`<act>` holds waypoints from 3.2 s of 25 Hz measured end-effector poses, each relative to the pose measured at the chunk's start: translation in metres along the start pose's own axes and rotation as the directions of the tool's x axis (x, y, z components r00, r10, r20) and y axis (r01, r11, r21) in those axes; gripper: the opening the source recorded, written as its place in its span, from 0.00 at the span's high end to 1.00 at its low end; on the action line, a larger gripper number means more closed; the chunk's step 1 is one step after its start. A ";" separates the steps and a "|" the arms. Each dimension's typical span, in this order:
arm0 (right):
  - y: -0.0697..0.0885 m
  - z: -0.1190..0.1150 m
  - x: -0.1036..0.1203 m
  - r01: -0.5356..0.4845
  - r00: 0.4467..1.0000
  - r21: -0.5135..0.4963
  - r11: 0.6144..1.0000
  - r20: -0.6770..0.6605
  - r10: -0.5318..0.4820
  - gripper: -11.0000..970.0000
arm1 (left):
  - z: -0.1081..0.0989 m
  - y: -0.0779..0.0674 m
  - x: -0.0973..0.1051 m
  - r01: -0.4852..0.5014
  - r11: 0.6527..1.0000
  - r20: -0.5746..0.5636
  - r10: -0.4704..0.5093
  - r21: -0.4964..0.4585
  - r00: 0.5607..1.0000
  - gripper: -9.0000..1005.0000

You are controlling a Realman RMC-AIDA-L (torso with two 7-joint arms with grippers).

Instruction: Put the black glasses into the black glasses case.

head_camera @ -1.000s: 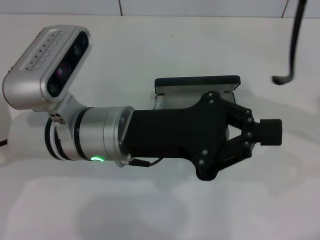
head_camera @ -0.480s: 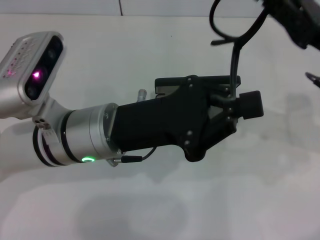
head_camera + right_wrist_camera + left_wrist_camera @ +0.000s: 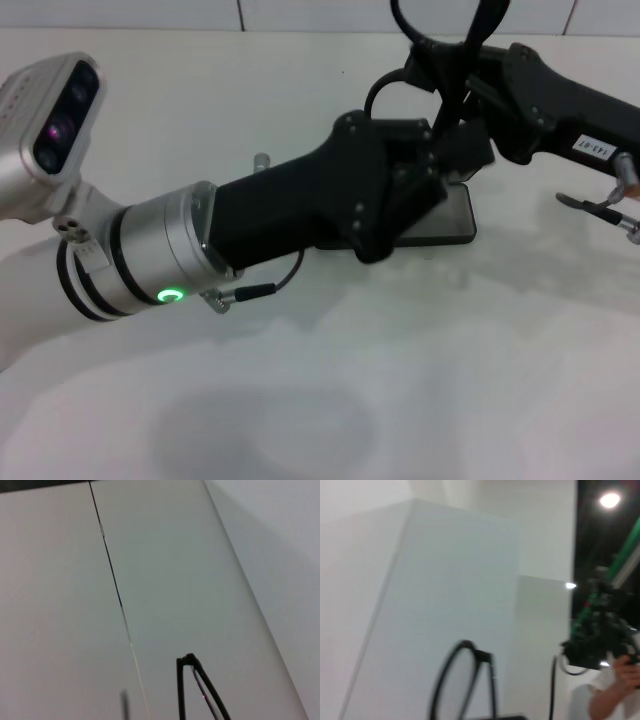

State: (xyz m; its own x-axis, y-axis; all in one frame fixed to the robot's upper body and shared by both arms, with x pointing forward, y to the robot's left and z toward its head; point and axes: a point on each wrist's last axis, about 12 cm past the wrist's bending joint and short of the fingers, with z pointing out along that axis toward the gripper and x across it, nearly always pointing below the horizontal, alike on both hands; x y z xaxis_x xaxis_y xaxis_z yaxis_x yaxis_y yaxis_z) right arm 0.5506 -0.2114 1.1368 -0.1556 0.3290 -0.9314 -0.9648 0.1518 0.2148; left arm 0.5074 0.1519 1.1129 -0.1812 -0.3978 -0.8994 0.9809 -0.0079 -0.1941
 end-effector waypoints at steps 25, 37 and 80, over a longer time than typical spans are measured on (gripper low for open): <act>-0.006 -0.010 -0.002 0.076 0.996 0.075 0.994 -0.061 -0.072 0.88 | -0.005 0.014 -0.001 0.015 0.995 -0.038 -0.018 -0.096 0.999 0.96; -0.004 -0.015 -0.033 0.216 0.847 0.115 0.970 -0.516 -0.127 0.88 | -0.073 -0.003 -0.033 -0.048 0.993 0.021 0.051 -0.108 0.998 0.96; -0.022 0.104 0.010 0.562 0.135 -0.118 0.819 -0.964 -0.231 0.87 | -0.095 -0.006 -0.028 -0.056 0.967 0.044 0.069 -0.247 0.997 0.96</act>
State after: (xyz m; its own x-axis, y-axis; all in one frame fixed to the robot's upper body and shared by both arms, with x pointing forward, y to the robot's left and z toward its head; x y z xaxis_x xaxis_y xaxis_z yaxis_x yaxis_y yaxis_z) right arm 0.5921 -0.1149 1.1530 -0.0024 -0.8889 -0.4582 -0.9024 0.1993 -0.3820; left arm 0.5003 0.2497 1.1019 -0.1103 -0.4370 -0.8927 0.9417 0.2413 -0.2344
